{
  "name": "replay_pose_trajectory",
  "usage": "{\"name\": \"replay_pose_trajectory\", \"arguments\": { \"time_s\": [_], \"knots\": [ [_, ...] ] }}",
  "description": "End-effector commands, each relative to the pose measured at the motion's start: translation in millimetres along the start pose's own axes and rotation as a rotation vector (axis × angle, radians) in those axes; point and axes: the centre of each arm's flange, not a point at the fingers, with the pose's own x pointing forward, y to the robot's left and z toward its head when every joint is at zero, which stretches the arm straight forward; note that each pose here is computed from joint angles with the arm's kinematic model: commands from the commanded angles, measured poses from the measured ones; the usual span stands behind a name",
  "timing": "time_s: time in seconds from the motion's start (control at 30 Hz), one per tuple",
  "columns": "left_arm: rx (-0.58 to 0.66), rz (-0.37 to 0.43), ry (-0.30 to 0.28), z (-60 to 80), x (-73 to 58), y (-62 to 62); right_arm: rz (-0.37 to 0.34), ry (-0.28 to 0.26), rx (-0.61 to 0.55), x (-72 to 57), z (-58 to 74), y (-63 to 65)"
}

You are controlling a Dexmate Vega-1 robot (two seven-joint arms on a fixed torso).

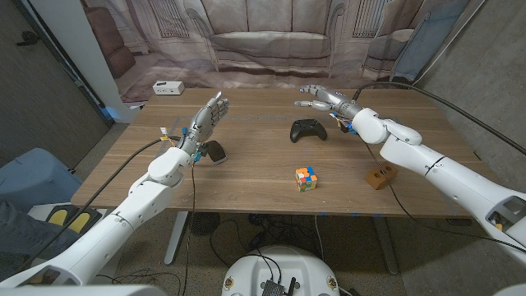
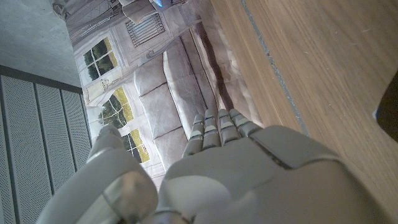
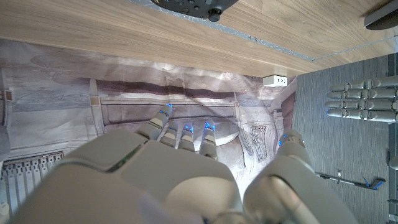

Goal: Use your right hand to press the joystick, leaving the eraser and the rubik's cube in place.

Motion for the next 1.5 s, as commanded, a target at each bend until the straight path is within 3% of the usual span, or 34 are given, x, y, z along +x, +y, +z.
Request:
{"name": "replay_pose_trajectory", "arguments": {
  "time_s": [0.03,0.7,0.93,1.5],
  "knots": [
    [0.002,0.001,-0.005,1.2,-1.1,-1.1,-0.022,-0.018,0.084,-9.4,-0.9,-6.1],
    [-0.007,-0.012,-0.018,4.2,6.8,3.7,-0.071,-0.045,0.324,-23.8,-4.0,-12.9],
    [0.000,-0.014,-0.014,5.0,7.1,3.1,-0.104,-0.052,0.360,-28.6,-5.6,-17.5],
    [0.013,-0.009,-0.023,8.6,3.7,6.0,-0.138,-0.073,0.613,-43.4,-23.7,-16.7]
  ]
}}
